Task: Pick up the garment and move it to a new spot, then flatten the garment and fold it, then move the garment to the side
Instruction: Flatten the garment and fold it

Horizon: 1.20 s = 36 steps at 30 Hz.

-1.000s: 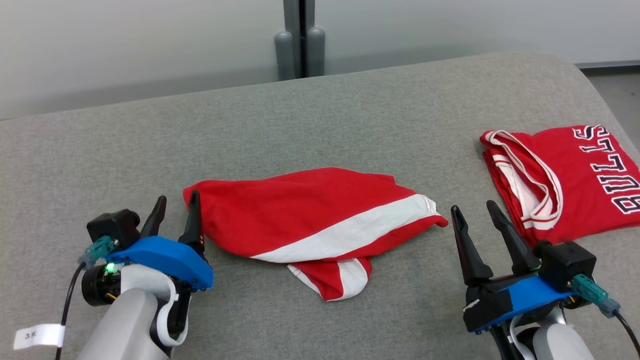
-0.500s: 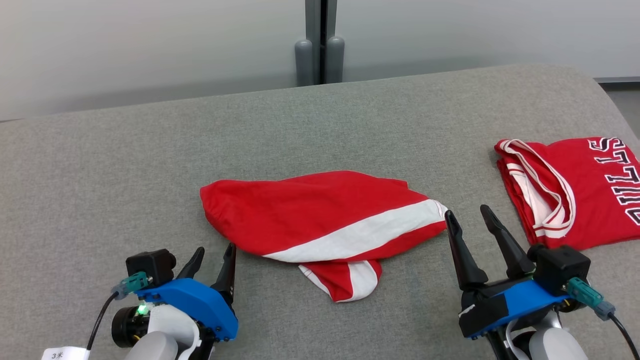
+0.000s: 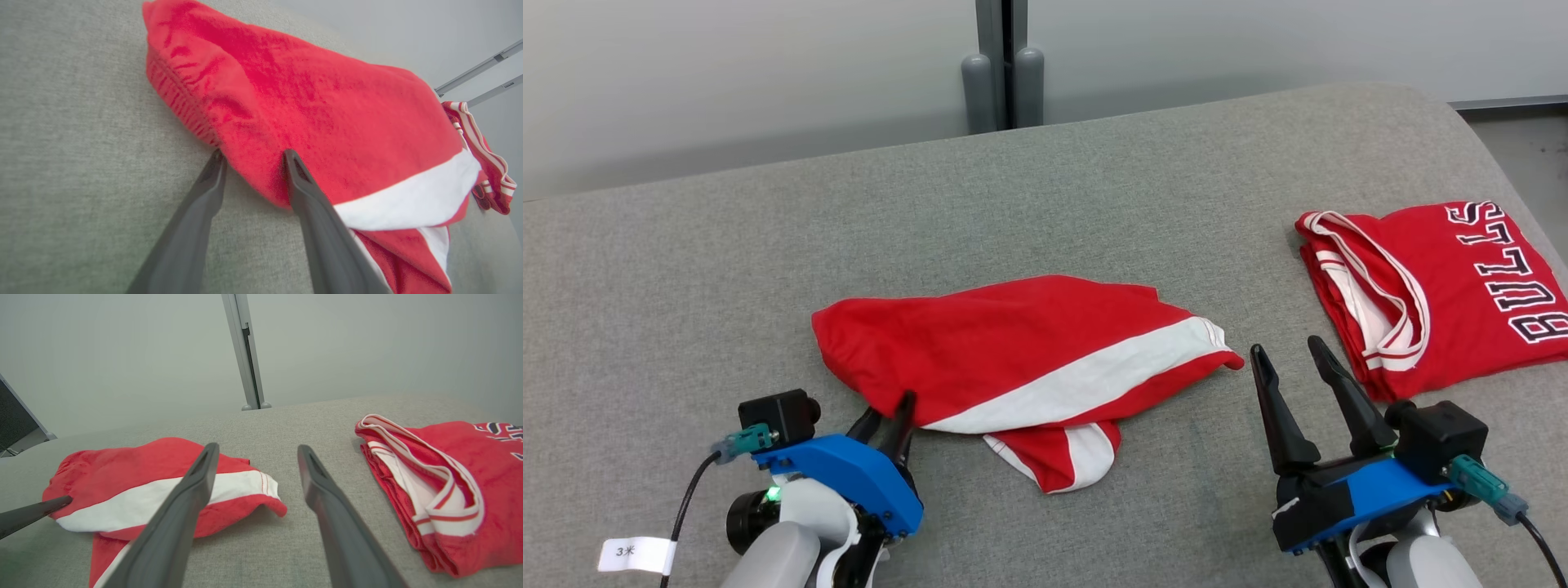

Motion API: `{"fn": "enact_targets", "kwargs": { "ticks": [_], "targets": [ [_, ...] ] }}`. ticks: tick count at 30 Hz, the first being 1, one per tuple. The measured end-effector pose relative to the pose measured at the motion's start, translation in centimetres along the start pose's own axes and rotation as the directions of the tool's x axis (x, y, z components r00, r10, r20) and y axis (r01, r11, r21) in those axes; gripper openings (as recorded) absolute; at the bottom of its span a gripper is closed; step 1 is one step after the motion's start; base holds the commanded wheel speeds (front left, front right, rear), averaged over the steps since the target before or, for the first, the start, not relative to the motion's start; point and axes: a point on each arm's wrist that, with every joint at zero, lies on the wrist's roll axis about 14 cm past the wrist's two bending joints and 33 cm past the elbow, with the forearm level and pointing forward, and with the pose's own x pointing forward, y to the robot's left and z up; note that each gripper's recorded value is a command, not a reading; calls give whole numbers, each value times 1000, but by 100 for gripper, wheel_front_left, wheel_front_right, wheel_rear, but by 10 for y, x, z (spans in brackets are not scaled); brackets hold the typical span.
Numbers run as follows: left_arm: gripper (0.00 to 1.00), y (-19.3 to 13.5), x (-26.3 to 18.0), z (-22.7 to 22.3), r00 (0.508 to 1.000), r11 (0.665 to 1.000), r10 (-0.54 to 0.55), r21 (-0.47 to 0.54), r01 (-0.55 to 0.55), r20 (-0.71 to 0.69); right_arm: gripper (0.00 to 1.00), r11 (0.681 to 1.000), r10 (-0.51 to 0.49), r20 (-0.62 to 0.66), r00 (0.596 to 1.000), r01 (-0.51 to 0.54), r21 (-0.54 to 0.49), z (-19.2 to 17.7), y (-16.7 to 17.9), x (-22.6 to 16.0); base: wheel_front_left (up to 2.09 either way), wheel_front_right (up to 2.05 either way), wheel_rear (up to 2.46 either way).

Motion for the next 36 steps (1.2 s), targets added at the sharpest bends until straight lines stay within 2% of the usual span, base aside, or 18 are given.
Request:
{"fn": "enact_targets", "kwargs": {
  "ticks": [3,6,10,14,19,22,25,31,33,36],
  "targets": [
    [0,-8,2,12,999,999,-31,-12,32,38,100,1000,-3,1,1000,3,4,0,-1,0,0,0,0],
    [0,-34,1,40,985,993,-117,1,118,129,100,1000,-5,8,1000,5,5,2,-2,0,0,0,0],
    [0,-84,-13,90,925,963,-269,81,257,269,100,1000,2,19,1000,-2,7,5,1,2,0,0,0],
    [0,-145,-37,137,821,900,-436,195,390,368,100,1000,22,32,999,-22,8,9,7,3,0,0,0],
    [0,-211,-60,161,723,806,-590,311,504,360,100,999,41,49,998,-41,7,15,14,1,0,0,0],
    [0,-243,-73,174,660,756,-655,343,558,369,100,999,46,55,997,-46,6,17,15,-1,0,0,0],
    [0,-267,-88,189,591,713,-701,352,607,400,100,999,47,59,997,-47,7,19,16,-3,0,0,0],
    [0,-289,-125,226,448,644,-721,274,714,528,100,999,47,48,998,-47,10,14,17,-8,0,0,0],
    [0,-288,-132,238,424,646,-691,235,727,586,100,999,52,47,998,-53,10,14,18,-7,0,0,0],
    [0,-269,-123,249,455,690,-611,155,706,648,100,998,68,42,997,-68,12,12,24,-5,0,0,0]
  ]
}}
